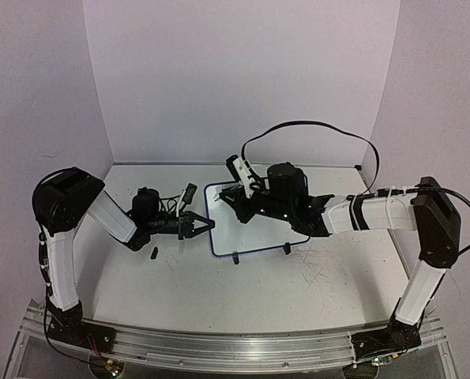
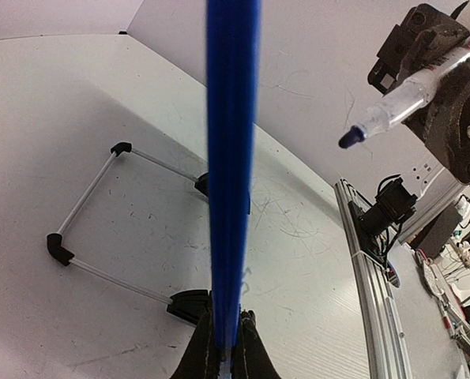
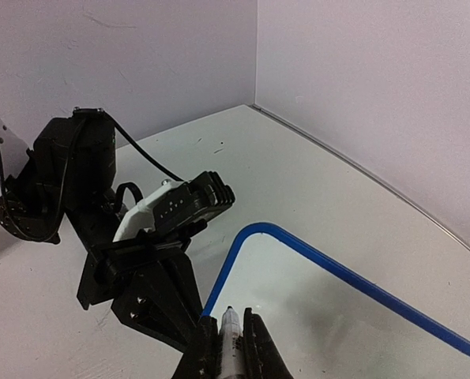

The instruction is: Write a sentence on the whiteboard

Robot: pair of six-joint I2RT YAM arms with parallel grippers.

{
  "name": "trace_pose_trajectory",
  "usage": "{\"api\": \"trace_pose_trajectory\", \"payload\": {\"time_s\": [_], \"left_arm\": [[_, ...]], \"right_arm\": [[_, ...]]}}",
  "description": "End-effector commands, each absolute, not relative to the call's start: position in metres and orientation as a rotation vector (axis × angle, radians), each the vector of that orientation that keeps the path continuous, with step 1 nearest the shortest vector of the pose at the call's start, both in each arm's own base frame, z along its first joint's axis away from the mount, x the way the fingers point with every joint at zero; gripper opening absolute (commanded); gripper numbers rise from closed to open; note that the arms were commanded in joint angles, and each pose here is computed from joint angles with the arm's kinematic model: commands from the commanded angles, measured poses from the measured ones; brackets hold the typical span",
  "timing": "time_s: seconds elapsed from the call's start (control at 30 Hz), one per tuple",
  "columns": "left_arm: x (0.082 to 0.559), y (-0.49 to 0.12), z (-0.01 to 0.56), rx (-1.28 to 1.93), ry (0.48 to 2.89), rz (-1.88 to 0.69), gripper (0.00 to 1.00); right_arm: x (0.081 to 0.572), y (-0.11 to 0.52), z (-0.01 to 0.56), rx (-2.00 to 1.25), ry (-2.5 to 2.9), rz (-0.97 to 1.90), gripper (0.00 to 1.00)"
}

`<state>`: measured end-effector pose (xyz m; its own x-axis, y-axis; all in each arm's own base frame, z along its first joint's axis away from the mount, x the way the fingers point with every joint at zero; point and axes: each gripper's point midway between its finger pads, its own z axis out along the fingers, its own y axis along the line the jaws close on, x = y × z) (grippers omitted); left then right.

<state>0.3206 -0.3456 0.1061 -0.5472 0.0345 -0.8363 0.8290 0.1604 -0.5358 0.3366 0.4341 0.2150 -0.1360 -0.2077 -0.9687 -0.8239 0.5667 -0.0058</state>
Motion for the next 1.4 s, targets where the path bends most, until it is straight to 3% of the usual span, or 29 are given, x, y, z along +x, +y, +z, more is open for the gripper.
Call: {"api": "trace_pose_trajectory", "payload": {"time_s": [0.0,1.37], "left_arm": [[0.322,-0.351,0.111,0.851,1.724,-1.385,0.00],[0.325,-0.354,0.106,0.870,1.774,-1.325,0.00]], "right_arm": [[0.336,0.442,0.237,-0.850,1.602,0.704,0.00],[0.337,0.431,0.238,-0.833,1.609,0.646,0.00]]}}
